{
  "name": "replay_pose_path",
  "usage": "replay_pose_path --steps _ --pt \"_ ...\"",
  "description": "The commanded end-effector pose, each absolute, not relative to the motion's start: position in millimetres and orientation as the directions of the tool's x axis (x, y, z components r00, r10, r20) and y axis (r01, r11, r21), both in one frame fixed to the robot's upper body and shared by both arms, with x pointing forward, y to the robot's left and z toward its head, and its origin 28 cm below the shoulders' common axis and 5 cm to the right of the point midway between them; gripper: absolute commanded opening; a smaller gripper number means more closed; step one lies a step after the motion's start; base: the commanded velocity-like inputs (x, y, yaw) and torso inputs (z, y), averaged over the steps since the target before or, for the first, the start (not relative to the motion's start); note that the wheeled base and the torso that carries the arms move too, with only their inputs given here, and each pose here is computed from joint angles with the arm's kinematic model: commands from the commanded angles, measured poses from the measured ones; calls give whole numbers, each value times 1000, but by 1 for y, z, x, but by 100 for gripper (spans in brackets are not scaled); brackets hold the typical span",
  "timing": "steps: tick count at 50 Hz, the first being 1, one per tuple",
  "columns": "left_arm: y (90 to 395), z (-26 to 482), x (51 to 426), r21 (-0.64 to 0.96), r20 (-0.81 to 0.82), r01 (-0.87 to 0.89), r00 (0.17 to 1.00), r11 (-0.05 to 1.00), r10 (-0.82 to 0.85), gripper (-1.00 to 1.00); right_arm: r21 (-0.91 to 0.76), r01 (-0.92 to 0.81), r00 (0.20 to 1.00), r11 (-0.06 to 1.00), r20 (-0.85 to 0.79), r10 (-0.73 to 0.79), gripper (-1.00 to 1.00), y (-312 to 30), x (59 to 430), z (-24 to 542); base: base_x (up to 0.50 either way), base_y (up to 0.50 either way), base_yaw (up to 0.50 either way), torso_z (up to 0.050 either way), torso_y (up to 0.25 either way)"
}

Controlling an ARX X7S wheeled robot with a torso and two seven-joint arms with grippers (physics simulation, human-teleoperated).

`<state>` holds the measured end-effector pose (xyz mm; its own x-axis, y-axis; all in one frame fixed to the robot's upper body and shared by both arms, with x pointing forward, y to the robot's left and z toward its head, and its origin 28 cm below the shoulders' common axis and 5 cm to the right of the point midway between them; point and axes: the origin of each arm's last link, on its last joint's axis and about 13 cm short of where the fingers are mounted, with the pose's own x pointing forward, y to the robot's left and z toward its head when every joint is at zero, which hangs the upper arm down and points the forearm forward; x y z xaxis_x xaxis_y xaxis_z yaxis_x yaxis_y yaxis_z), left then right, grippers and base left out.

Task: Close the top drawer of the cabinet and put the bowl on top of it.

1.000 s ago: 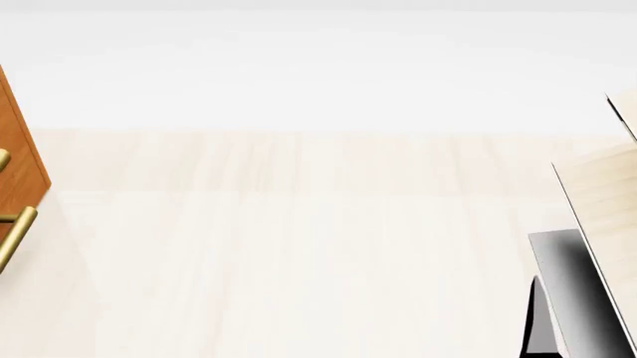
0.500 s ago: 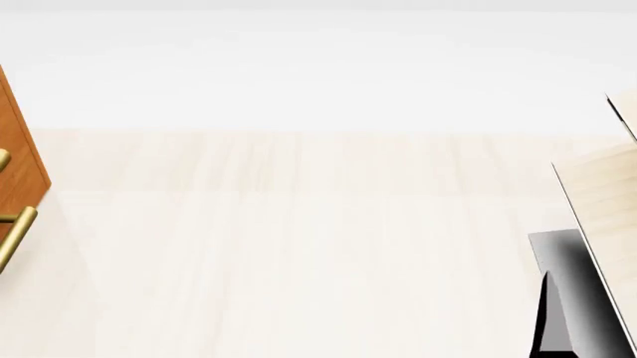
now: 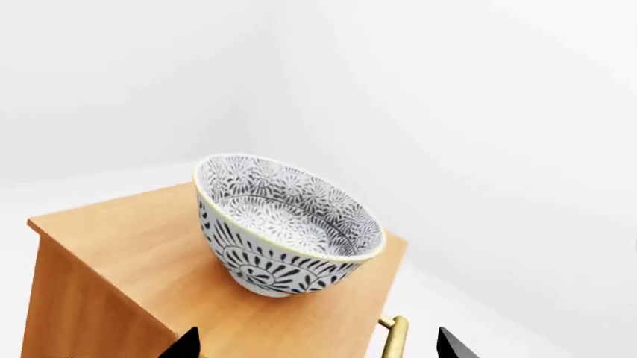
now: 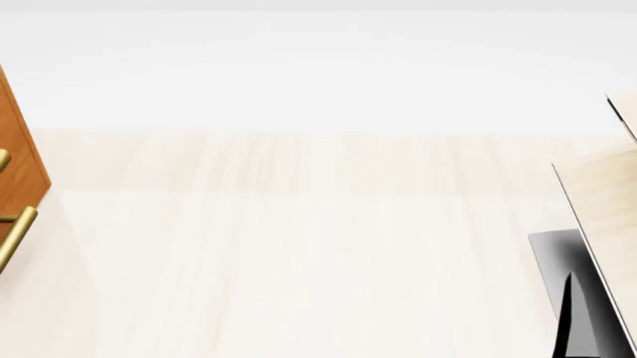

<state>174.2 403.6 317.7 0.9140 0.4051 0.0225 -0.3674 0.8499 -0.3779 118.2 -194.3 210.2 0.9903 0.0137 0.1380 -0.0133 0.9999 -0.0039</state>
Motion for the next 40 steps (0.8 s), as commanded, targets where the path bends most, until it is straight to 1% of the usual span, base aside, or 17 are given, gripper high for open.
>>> replay_pose_path --steps 1,5,10,17,19,20,22,25,29,30,31,34,36,37,40 --pt "398 310 155 -341 63 -340 922 876 383 100 -3 -11 990 1000 140 11 100 -197 118 203 0 0 0 0 0" --pt "396 307 150 -322 73 -331 926 887 372 100 -4 -10 991 1000 136 11 100 -197 118 201 0 0 0 0 0" --pt "390 300 143 -236 80 -285 947 929 310 100 -1 -8 991 1000 134 9 100 -198 118 200 0 0 0 0 0" --pt "383 293 132 -126 92 -274 954 953 286 100 -4 -3 991 1000 131 3 100 -199 116 199 0 0 0 0 0" --pt "382 291 129 -124 94 -274 954 954 286 100 -4 -1 991 1000 131 2 100 -200 116 200 0 0 0 0 0" --pt "380 288 126 -95 100 -269 955 958 278 100 -4 1 991 1000 133 0 100 -201 115 212 0 0 0 0 0" --pt "379 284 124 -65 101 -268 957 961 274 100 -2 3 991 1000 137 -2 100 -201 115 203 0 0 0 0 0" --pt "376 278 122 -3 97 -259 961 966 258 100 -3 -2 990 1000 140 2 100 -202 115 206 0 0 0 0 0" --pt "376 277 122 -3 97 -259 961 966 258 100 -3 -2 990 1000 140 2 100 -202 114 206 0 0 0 0 0" --pt "376 277 122 -3 97 -259 961 966 258 100 -7 -1 990 1000 140 2 100 -202 114 217 0 0 0 0 0" --pt "368 265 113 78 109 -240 967 968 231 100 -22 -5 991 1000 133 7 100 -202 114 215 0 0 0 0 0" --pt "365 256 108 132 118 -218 972 967 203 100 -22 -3 991 1000 135 6 100 -202 113 210 0 0 0 0 0" --pt "364 254 106 148 128 -216 972 965 198 100 -23 -3 991 1000 137 6 100 -202 113 224 0 0 0 0 0" --pt "363 252 104 149 125 -209 973 966 191 100 -22 -5 990 1000 140 8 100 -201 113 214 0 0 0 0 0" --pt "360 244 102 183 121 -198 977 963 178 100 -24 -8 990 1000 144 11 100 -201 113 215 0 0 0 0 0"
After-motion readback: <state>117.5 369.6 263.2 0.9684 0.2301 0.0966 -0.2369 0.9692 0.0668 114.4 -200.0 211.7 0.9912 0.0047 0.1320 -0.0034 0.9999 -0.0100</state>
